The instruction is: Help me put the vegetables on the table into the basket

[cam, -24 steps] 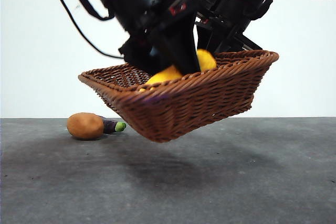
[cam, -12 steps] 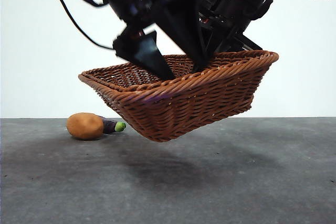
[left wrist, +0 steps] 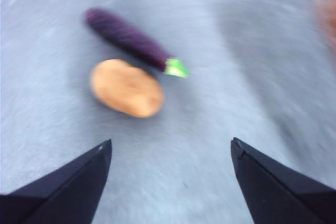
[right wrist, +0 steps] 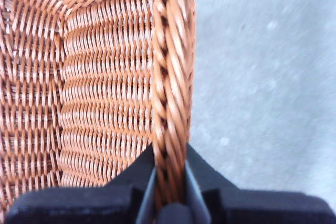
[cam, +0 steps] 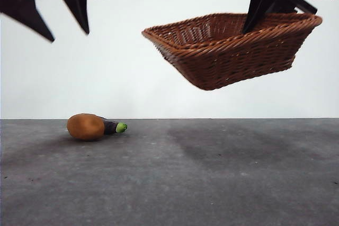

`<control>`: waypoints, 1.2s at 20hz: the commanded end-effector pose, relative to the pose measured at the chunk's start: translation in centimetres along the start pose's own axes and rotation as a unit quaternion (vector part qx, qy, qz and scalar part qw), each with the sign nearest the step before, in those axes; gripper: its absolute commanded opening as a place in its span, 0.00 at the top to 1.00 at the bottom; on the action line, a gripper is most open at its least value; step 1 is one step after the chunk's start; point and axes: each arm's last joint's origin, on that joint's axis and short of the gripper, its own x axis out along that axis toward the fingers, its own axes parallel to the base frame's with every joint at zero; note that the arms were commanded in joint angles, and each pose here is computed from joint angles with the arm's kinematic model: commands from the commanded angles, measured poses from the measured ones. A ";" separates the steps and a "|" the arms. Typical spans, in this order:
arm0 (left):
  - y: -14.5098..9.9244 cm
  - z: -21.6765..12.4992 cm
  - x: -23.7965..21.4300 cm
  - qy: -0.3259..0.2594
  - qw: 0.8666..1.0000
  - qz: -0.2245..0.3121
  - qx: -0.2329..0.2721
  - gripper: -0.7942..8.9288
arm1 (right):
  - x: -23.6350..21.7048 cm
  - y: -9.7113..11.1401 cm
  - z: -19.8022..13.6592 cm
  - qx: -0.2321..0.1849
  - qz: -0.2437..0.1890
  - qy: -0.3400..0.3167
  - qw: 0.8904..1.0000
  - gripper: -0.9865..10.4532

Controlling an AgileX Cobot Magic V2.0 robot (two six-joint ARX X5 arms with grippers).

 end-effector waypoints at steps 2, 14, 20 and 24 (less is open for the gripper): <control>1.6 0.7 3.5 0.004 0.997 0.003 -0.078 0.49 | -1.9 0.5 0.2 -0.018 0.006 -0.027 0.999 0.92; 2.9 4.1 13.9 0.129 0.976 0.090 -0.148 0.49 | -2.1 0.6 -0.1 -0.047 0.007 -0.013 0.999 0.92; 3.3 2.9 17.5 0.146 0.970 0.092 -0.173 0.49 | -2.1 0.6 -0.1 -0.057 0.007 -0.012 0.998 0.92; 3.5 2.1 18.9 0.161 0.965 0.098 -0.180 0.49 | -2.1 0.7 -0.1 -0.064 0.011 -0.013 0.998 0.92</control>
